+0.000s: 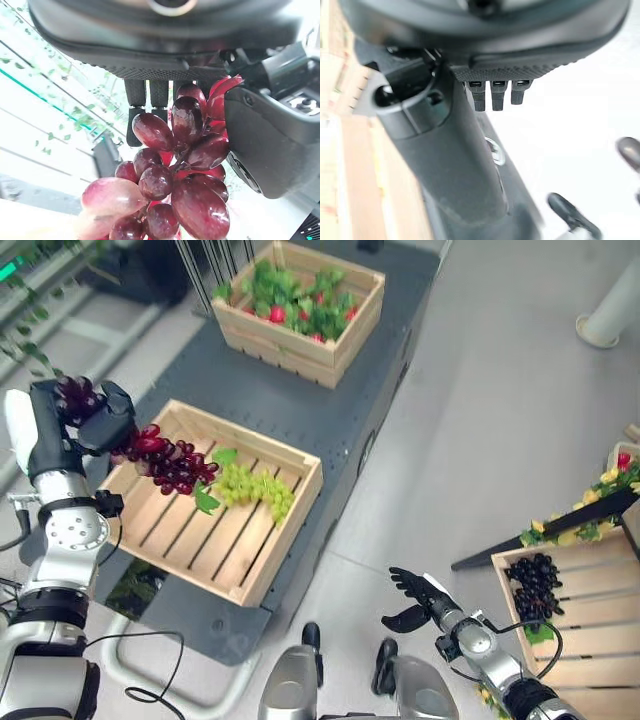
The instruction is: Pick up the fruits from the basket on one side to the basket on the other side
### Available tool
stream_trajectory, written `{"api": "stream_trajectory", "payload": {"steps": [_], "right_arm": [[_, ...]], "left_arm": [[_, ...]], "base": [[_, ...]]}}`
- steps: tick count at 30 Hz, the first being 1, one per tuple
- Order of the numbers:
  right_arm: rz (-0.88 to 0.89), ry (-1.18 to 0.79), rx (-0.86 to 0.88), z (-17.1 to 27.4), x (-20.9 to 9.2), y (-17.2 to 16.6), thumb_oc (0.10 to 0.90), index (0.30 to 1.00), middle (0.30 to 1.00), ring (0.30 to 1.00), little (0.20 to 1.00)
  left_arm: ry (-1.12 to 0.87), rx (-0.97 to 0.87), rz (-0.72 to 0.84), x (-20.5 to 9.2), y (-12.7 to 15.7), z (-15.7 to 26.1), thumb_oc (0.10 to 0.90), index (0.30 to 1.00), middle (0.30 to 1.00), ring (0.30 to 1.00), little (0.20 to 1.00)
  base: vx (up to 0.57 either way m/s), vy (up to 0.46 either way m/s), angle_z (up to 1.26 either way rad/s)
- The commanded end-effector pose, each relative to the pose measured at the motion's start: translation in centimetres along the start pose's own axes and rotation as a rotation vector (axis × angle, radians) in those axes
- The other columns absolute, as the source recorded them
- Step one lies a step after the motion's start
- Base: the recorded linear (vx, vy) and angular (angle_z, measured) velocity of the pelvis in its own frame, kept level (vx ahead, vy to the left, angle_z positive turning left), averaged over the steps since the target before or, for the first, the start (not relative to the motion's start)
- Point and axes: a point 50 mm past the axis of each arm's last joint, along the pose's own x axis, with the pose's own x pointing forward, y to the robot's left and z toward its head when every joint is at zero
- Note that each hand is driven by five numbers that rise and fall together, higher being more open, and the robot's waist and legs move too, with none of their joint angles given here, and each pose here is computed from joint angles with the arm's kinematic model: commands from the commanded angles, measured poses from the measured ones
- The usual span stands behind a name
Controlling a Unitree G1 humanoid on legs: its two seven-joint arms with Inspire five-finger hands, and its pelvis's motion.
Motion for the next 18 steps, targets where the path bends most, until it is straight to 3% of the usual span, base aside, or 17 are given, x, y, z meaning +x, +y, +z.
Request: {"api": "stream_trajectory", "payload": {"steps": [1, 18], "right_arm": [[-0.085, -0.131, 0.124, 1.4, -0.5, -0.8, 0.8, 0.9, 0.9, 0.9, 0.9], [-0.087, -0.595, 0.142, 12.8, -0.7, -2.2, 0.8, 0.9, 0.9, 0.9, 0.9]], "left_arm": [[-0.169, -0.153, 0.115, 1.7, 2.6, 3.5, 0.4, 0.3, 0.3, 0.3, 0.3], [-0.328, -0.242, -0.214, 5.0, -0.3, 10.5, 0.4, 0.3, 0.3, 0.3, 0.3]], "base": [[0.0, -0.118, 0.0], [-0.05, -0.102, -0.01]]}}
